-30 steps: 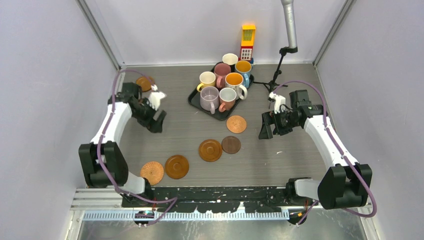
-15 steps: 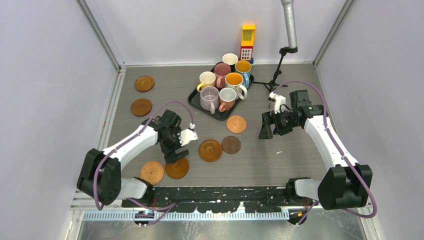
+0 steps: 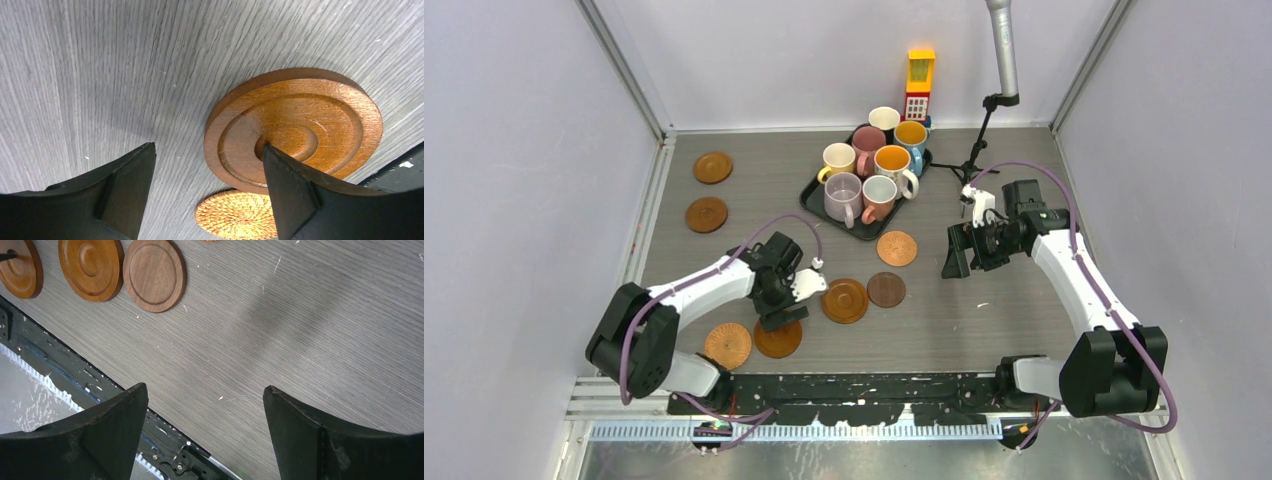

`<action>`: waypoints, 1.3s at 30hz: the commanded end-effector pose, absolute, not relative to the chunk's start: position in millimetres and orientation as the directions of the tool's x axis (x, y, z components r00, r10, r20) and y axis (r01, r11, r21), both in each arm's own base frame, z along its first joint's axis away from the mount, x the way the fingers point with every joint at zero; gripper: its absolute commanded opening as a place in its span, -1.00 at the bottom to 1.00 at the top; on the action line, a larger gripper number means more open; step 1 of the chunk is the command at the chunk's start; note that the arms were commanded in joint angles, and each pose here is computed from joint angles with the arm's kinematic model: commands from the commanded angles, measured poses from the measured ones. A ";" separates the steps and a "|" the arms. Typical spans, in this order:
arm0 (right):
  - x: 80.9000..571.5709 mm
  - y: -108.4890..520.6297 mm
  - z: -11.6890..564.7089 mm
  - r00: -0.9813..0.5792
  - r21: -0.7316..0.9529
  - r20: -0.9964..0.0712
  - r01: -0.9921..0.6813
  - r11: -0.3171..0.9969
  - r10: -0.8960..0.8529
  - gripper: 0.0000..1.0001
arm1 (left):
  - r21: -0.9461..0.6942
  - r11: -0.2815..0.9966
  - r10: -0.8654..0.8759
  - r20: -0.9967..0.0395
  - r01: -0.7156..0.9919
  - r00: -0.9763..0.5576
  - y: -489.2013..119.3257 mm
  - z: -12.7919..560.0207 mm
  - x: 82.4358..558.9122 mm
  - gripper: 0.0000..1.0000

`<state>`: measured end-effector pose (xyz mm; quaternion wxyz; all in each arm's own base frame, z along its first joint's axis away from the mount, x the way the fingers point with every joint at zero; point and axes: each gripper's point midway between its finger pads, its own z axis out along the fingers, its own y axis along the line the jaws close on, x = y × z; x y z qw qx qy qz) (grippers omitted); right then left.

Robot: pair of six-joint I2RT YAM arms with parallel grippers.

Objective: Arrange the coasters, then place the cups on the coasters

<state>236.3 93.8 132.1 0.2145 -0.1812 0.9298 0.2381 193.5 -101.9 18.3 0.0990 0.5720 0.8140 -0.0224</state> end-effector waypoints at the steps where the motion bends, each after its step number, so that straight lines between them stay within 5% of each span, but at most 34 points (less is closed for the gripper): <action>1: 245.8 92.4 139.5 -0.819 0.342 -0.521 -0.458 0.821 -0.240 0.79 | 0.223 0.434 0.898 -0.180 0.873 -0.401 -92.2 6.3 237.3 0.53; 19: 244.8 90.6 138.0 -0.821 0.334 -0.518 -0.453 0.827 -0.241 0.79 | 0.145 0.842 0.538 -0.272 0.519 -0.798 43.4 15.6 321.7 -0.06; 39: 246.3 91.4 136.0 -0.827 0.342 -0.509 -0.450 0.825 -0.240 0.79 | 0.122 0.937 0.348 -0.307 0.326 -0.886 128.8 23.3 331.9 -0.12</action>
